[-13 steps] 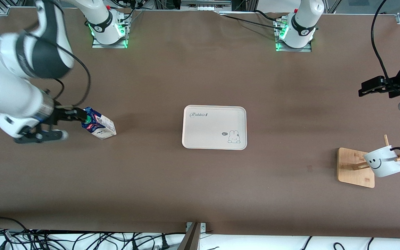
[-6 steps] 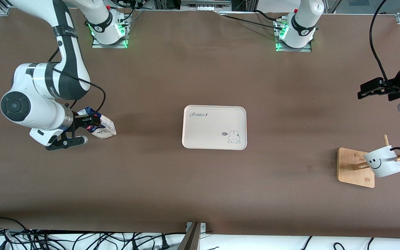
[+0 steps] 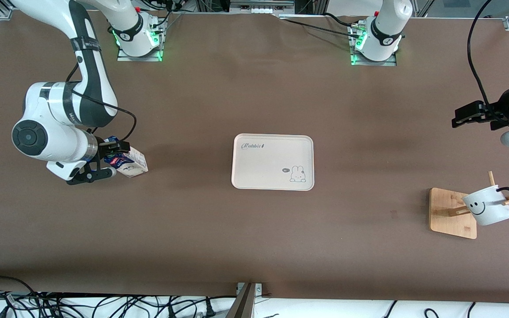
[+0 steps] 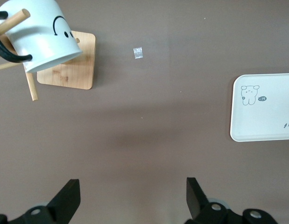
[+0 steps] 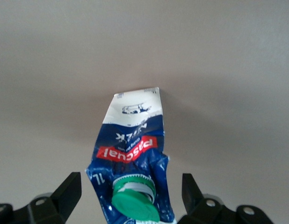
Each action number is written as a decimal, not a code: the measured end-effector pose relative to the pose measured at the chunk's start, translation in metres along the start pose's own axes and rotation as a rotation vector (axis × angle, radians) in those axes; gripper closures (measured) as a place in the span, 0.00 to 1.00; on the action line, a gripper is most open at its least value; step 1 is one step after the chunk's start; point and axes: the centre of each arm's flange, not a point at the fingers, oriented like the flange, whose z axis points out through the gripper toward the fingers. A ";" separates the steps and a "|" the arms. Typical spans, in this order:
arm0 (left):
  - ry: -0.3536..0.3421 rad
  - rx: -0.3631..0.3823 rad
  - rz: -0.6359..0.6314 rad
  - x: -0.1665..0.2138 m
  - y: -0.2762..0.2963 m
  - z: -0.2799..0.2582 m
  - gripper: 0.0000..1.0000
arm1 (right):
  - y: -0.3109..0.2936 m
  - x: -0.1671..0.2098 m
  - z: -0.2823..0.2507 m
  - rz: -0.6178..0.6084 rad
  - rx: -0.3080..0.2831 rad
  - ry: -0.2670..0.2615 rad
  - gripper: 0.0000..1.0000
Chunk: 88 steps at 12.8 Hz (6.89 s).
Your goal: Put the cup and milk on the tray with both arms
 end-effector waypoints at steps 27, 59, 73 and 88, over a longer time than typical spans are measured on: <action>0.019 0.054 0.000 0.016 0.029 0.020 0.00 | -0.413 0.042 -0.005 0.297 0.141 0.100 0.56; 0.820 -0.012 -0.248 -0.024 -0.055 0.175 0.00 | -0.017 -0.062 -0.238 0.268 0.039 0.161 0.00; 0.866 -0.030 -0.366 -0.026 -0.052 0.236 0.00 | 0.001 -0.144 -0.218 0.202 -0.014 0.226 0.00; 0.985 0.014 -0.364 -0.002 -0.056 0.248 0.00 | -0.002 -0.142 -0.252 0.197 -0.019 0.311 0.00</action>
